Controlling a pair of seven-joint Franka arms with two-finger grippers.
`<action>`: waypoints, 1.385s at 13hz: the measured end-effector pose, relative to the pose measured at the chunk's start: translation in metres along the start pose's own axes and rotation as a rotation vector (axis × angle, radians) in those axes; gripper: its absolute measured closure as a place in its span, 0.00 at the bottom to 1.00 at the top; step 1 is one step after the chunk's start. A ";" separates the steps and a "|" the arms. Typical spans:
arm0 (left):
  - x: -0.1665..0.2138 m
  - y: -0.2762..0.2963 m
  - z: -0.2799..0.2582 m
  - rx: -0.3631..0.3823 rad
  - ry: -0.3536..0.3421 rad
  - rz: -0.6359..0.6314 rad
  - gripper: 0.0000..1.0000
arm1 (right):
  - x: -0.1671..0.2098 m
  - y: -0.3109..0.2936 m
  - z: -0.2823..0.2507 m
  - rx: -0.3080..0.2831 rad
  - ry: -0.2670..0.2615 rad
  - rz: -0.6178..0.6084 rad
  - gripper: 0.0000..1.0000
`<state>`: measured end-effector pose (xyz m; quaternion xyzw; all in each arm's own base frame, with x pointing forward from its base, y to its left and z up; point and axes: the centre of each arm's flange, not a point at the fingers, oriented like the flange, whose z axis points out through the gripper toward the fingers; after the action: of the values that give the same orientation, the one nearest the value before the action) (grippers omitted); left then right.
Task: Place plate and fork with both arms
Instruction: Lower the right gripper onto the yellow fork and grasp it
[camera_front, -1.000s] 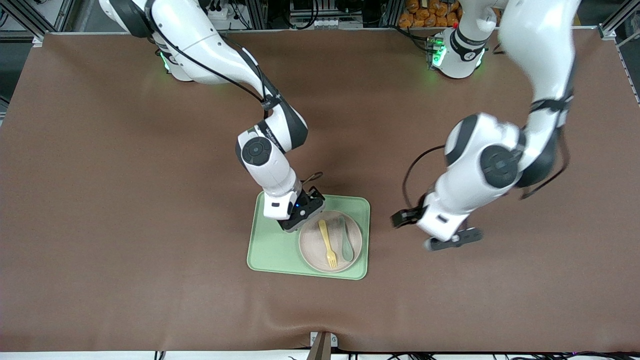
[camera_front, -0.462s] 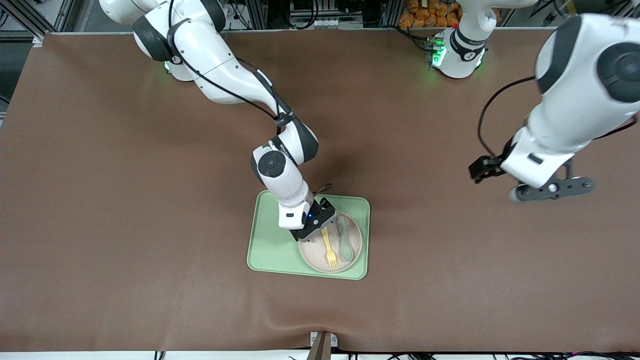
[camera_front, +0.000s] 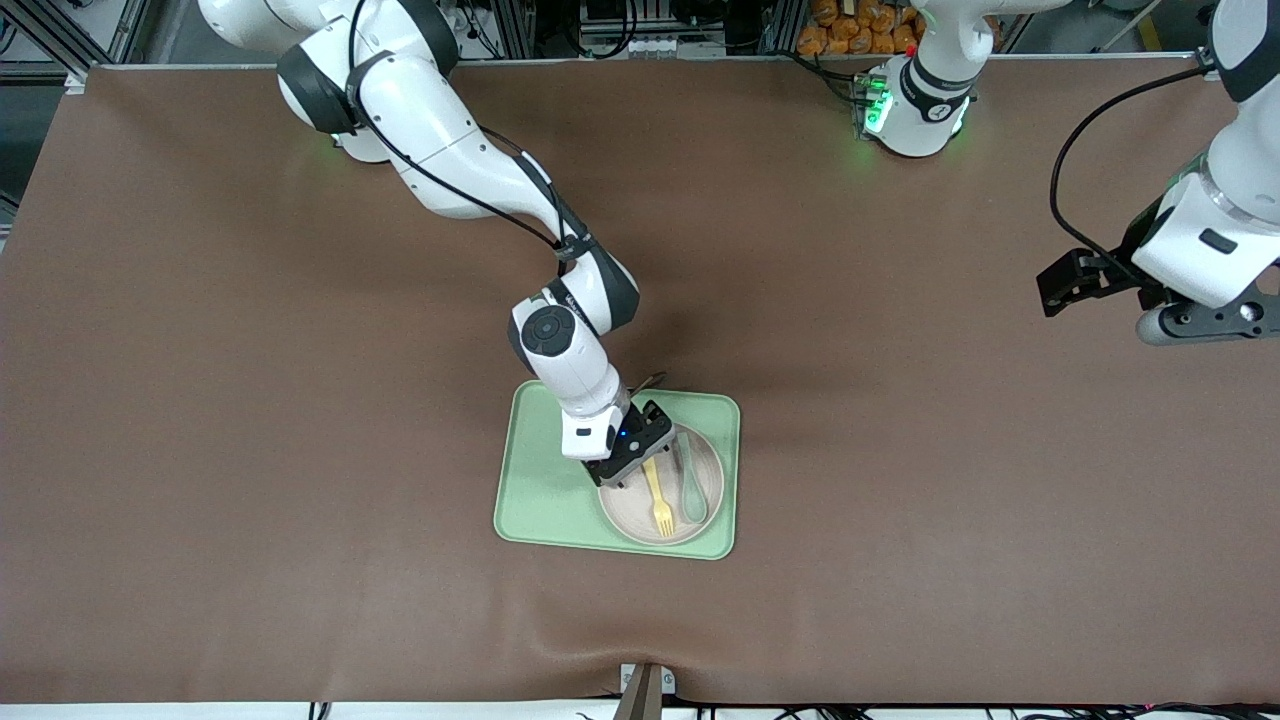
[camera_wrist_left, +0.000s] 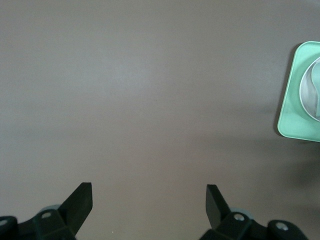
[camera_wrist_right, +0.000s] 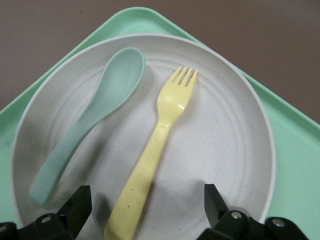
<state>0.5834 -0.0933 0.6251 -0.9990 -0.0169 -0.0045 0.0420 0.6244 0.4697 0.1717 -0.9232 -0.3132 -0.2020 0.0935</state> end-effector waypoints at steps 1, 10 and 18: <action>-0.002 0.001 -0.003 -0.007 0.002 0.001 0.00 | 0.000 0.000 0.000 0.000 0.000 0.000 0.00; -0.021 -0.015 -0.018 -0.070 -0.001 0.064 0.00 | 0.000 -0.001 0.005 -0.014 0.083 -0.002 0.65; -0.039 -0.017 -0.018 -0.064 -0.014 0.064 0.00 | 0.012 0.008 -0.021 -0.021 0.104 0.089 0.74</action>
<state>0.5436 -0.0793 0.6437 -0.9998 0.0150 0.0034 0.0101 0.6315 0.4637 0.1952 -0.9255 -0.2642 -0.2487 0.1088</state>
